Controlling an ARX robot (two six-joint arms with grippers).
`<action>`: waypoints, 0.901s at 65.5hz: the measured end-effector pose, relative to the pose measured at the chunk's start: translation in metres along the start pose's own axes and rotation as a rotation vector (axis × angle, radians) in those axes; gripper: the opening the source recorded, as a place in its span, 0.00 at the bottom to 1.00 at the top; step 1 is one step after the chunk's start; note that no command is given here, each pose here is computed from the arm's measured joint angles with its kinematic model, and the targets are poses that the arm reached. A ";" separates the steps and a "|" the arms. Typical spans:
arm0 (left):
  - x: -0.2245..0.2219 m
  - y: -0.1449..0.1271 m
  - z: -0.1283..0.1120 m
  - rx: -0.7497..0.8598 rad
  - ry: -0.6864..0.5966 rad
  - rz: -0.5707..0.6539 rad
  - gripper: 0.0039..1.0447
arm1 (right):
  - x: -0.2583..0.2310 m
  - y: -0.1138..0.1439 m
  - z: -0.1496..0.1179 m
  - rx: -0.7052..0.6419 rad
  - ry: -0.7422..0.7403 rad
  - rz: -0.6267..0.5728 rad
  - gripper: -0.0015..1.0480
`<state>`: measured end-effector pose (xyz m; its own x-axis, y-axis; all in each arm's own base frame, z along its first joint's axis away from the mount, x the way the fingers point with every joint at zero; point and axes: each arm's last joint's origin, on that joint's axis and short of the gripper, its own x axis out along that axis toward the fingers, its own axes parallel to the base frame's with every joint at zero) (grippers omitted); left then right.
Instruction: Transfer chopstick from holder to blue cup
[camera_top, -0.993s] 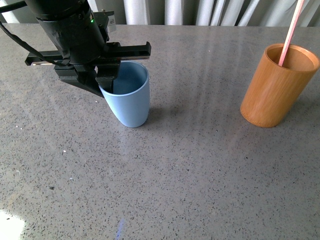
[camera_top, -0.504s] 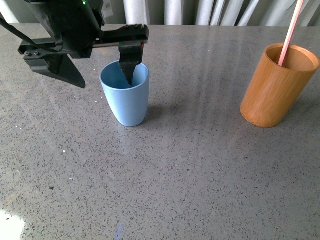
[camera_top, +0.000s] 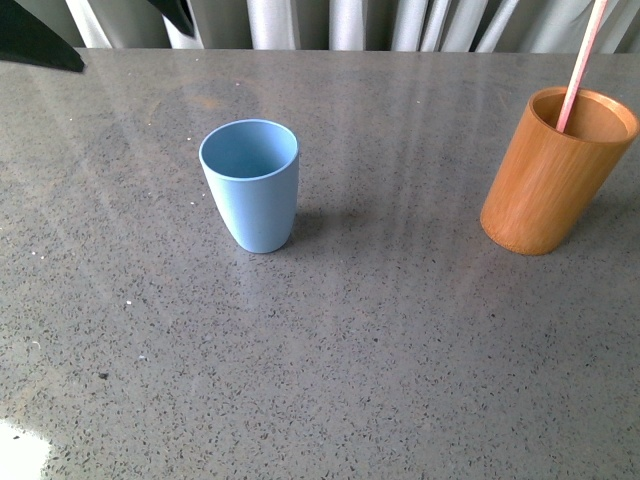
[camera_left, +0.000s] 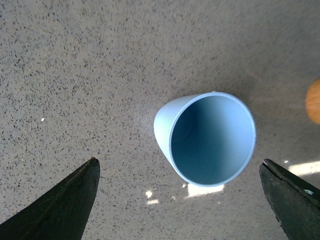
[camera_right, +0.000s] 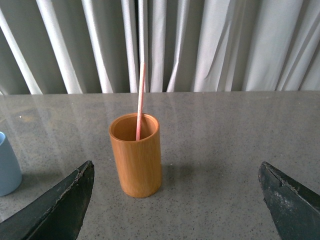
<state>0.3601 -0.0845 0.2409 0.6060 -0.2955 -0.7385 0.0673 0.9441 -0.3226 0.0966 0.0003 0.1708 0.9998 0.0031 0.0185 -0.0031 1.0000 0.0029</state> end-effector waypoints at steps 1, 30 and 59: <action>-0.002 0.001 0.001 -0.002 -0.019 -0.002 0.92 | 0.000 0.000 0.000 0.000 0.000 0.000 0.91; -0.061 0.043 -0.067 0.243 -0.904 0.187 0.39 | 0.000 0.000 0.000 0.000 0.000 0.000 0.91; -0.082 0.072 -0.144 0.265 -0.891 0.207 0.01 | 0.000 0.000 0.000 0.000 0.000 0.001 0.91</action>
<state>0.2012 -0.0129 0.1931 1.0000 -0.0027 -0.0078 0.0026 0.9999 -0.0107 0.0966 0.0003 0.1708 0.9998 0.0038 0.0185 -0.0039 1.0000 0.0028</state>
